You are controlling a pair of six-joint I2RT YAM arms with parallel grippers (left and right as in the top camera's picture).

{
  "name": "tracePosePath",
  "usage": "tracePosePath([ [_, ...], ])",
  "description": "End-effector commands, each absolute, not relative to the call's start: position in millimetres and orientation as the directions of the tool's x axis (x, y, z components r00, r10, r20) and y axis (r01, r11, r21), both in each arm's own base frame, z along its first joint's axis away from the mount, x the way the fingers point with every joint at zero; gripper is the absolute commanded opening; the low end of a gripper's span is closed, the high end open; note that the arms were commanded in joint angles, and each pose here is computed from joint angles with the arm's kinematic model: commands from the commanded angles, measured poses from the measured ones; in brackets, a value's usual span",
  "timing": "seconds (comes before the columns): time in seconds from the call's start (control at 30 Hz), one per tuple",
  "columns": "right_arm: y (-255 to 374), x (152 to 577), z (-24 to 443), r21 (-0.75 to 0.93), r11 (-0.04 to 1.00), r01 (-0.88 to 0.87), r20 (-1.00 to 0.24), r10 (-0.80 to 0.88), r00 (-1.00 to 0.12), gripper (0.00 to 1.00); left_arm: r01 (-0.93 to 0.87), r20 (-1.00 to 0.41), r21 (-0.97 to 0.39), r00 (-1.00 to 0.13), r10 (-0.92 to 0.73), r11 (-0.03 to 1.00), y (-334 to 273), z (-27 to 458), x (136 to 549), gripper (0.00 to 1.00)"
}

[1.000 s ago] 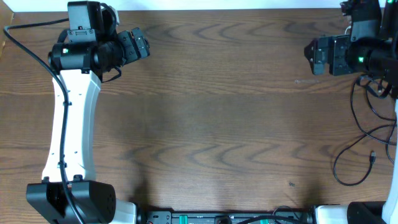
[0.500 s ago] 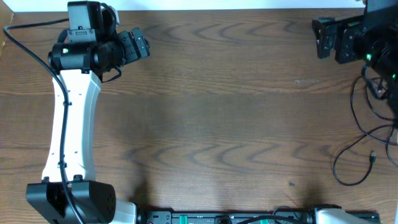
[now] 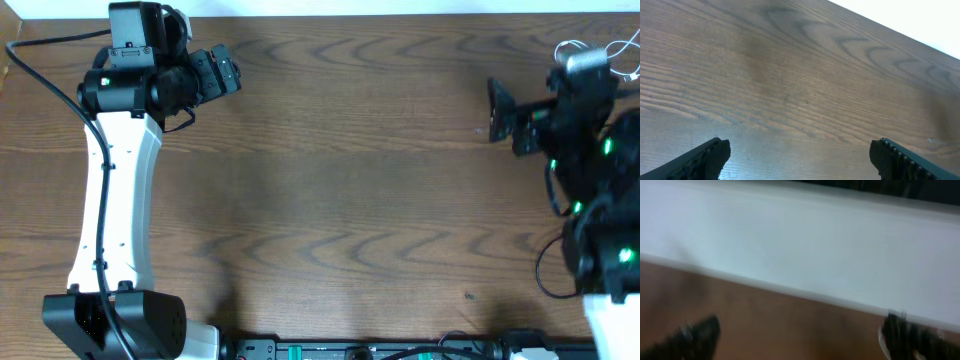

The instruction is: Untangle cables

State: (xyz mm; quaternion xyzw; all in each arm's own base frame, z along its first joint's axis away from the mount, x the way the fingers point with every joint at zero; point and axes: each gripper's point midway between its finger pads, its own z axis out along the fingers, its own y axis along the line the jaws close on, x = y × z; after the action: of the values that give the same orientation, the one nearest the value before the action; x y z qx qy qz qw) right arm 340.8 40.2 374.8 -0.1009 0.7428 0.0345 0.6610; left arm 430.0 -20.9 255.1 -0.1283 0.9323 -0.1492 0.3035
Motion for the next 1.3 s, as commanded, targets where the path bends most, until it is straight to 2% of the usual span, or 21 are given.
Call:
tracePosePath([
  [0.0, 32.8, 323.5, 354.1, -0.097, 0.981, -0.168, -0.993, -0.107, -0.053, 0.99, -0.158, -0.526, -0.352, -0.782, -0.335, 0.923, -18.2, 253.4, 431.7, 0.95],
  [0.27, 22.6, 279.1, 307.7, -0.115, 0.988, -0.108, -0.989, -0.103, 0.104, 0.99, -0.158, -0.526, -0.352, -0.782, -0.335, 0.923, -18.2, 253.4, 431.7, 0.95],
  [0.6, 20.2, 250.8, 266.7, -0.122, 0.988, -0.090, -0.976, -0.103, 0.192, 0.99, -0.158, -0.526, -0.352, -0.782, -0.335, 0.923, -18.2, 253.4, 431.7, 0.95],
  [1.0, 21.6, 242.1, 242.2, -0.122, 0.988, -0.096, -0.971, -0.098, 0.219, 0.99, -0.158, -0.526, -0.352, -0.782, -0.335, 0.923, -18.2, 253.4, 431.7, 0.95],
  [1.27, 24.1, 241.9, 219.0, -0.114, 0.987, -0.115, -0.977, -0.090, 0.191, 0.99, -0.159, -0.526, -0.352, -0.782, -0.335, 0.923, -18.2, 253.3, 431.6, 0.95],
])
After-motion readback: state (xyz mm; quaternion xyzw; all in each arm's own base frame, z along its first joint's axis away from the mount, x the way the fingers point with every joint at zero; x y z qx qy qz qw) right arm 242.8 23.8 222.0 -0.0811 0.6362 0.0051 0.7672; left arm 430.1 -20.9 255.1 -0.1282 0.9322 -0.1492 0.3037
